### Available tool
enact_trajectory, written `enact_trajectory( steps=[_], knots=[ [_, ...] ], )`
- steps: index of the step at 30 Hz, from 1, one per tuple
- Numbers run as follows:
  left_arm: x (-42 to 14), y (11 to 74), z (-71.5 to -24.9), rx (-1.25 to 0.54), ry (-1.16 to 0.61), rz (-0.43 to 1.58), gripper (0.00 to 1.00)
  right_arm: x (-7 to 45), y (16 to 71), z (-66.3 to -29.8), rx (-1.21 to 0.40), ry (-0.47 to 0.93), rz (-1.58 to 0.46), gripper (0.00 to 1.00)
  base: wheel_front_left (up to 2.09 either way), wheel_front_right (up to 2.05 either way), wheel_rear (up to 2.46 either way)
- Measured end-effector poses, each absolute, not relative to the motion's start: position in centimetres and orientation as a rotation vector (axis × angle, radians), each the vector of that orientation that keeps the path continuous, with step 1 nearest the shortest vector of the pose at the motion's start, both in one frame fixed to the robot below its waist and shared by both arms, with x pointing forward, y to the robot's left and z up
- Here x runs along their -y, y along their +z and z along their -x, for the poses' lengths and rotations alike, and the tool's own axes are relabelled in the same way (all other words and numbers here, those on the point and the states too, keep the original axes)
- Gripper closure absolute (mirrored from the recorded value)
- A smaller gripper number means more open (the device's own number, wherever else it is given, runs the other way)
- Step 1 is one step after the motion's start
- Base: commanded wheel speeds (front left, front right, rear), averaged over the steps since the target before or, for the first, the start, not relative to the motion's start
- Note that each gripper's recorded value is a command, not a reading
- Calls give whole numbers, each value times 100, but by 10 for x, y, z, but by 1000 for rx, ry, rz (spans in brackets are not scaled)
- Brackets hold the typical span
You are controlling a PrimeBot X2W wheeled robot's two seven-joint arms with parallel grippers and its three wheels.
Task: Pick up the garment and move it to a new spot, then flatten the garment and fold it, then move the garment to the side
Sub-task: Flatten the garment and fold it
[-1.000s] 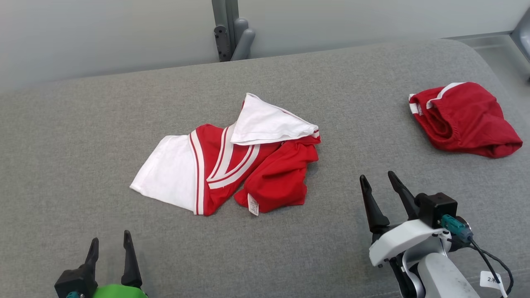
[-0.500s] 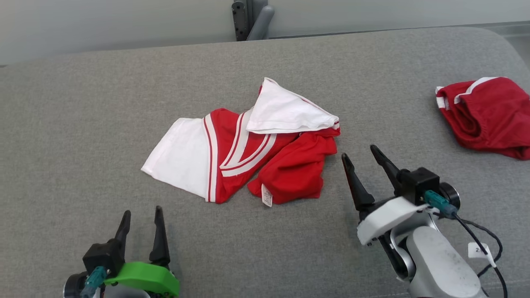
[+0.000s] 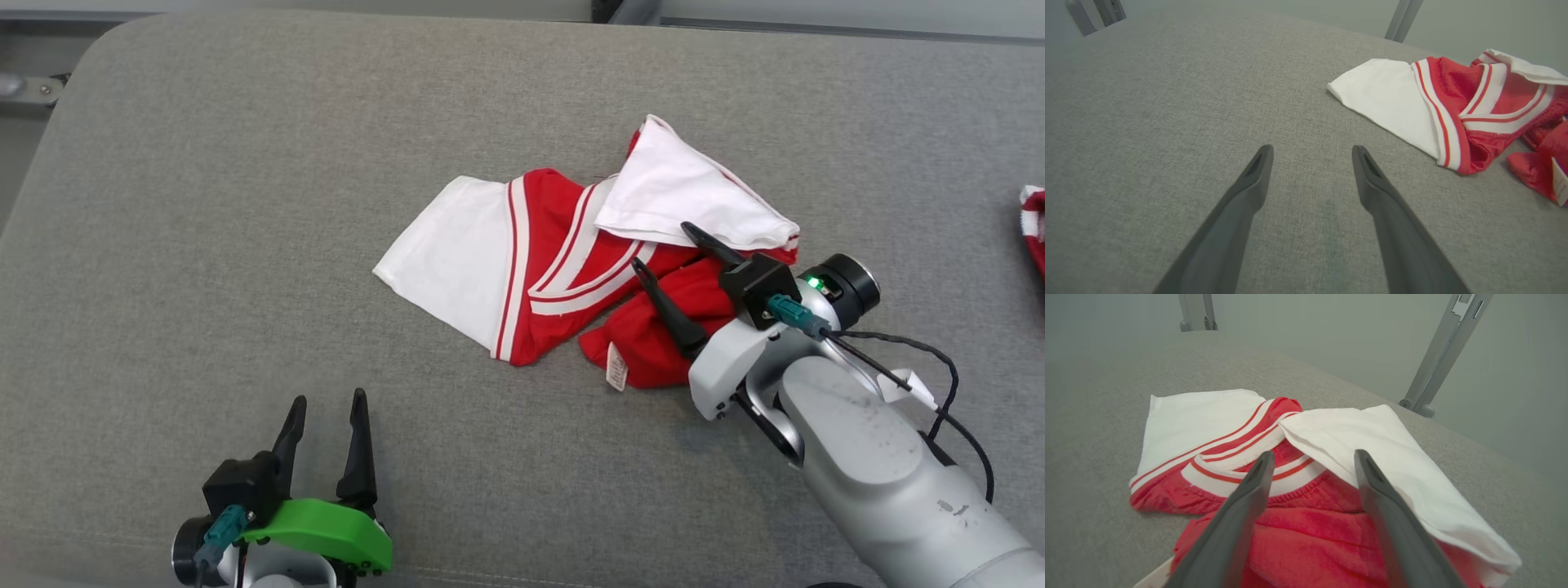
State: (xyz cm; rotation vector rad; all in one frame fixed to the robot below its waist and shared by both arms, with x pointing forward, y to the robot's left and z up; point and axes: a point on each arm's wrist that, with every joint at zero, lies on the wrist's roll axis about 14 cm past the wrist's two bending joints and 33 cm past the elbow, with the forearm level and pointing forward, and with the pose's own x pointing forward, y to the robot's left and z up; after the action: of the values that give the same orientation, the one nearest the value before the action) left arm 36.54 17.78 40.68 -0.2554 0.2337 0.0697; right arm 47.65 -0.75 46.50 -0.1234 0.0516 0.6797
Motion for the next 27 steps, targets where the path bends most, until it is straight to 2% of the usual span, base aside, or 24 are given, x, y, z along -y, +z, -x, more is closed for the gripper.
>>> enact_trajectory(
  steps=[10,11,13,14,15,27],
  knots=[
    [-200,394,-347,-276,165,282,0,-14,434,-509,-142,739,200,0,0,0,0],
    [-200,394,-347,-278,168,284,0,-14,432,-511,-149,736,201,6,0,0,0],
    [-201,393,-346,-282,175,288,0,-11,428,-514,-162,726,202,51,0,0,0],
    [-201,392,-346,-282,176,289,0,-10,427,-515,-165,721,203,82,0,0,0],
    [-200,393,-346,-282,175,292,0,-9,428,-516,-166,717,205,100,0,0,0],
    [-193,395,-353,-271,152,305,0,2,475,-539,-38,647,146,100,0,0,0]
  ],
)
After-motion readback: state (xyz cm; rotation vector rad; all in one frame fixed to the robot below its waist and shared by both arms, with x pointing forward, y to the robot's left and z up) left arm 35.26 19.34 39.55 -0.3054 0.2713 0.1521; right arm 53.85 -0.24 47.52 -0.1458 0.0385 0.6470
